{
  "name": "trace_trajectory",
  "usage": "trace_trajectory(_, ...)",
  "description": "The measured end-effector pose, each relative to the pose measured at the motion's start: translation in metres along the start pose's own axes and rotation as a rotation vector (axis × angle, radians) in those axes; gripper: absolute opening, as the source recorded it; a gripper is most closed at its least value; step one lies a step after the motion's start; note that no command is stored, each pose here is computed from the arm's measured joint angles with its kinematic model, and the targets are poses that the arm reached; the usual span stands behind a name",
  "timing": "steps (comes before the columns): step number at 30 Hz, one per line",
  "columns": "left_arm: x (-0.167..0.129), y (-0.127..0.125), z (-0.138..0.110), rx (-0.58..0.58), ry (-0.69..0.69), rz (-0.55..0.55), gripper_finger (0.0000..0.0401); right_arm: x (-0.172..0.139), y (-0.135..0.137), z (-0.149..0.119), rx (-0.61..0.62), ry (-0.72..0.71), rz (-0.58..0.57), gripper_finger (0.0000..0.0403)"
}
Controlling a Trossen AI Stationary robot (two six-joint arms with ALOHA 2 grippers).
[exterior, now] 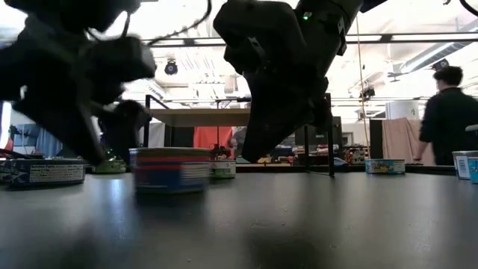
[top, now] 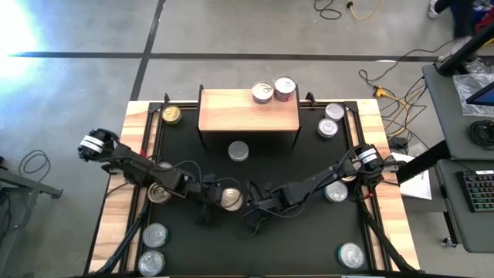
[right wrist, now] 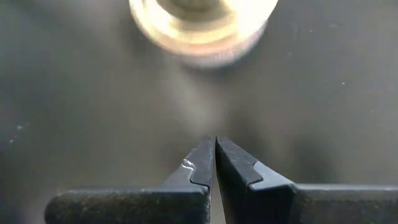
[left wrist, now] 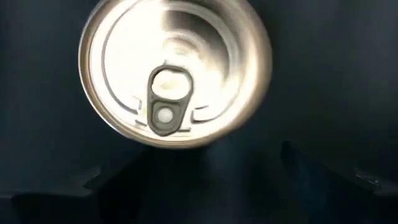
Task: Stack canned seafood by type on shelf
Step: Stack the blue-pink tuna can on top of the other blue-pink tuna can on the shelf
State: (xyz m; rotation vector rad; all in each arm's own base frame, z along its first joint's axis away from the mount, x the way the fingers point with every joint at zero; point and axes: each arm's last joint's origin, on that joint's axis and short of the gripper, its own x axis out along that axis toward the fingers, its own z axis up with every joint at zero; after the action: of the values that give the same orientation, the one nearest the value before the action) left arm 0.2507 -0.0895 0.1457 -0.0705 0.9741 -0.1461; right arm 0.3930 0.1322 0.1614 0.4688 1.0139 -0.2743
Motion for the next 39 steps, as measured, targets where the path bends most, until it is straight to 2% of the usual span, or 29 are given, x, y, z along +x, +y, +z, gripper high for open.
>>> trace_trajectory(7,0.0,-0.034,0.034,0.056,-0.085,-0.076,0.0337,0.0,-0.001,0.0,-0.001,0.006,-0.005,0.0009)
trace_trajectory(11,-0.006,-0.042,0.044,0.079,-0.086,-0.091,0.0337,0.0,0.0,-0.002,-0.005,0.014,-0.003,0.0009)
trace_trajectory(21,-0.006,-0.026,0.015,0.128,0.105,0.013,0.0336,-0.002,0.007,-0.011,-0.027,0.054,0.028,0.0009)
trace_trajectory(28,0.006,-0.007,0.01,0.083,0.016,0.075,0.0336,-0.001,0.007,-0.008,-0.022,0.032,0.043,0.0009)
trace_trajectory(32,0.006,-0.006,0.015,0.073,-0.039,0.062,0.0336,0.0,0.002,-0.003,-0.02,0.024,0.017,0.0009)
trace_trajectory(39,0.005,-0.022,0.012,0.076,-0.021,-0.05,0.0336,0.001,-0.013,0.015,0.036,-0.038,-0.046,0.0009)
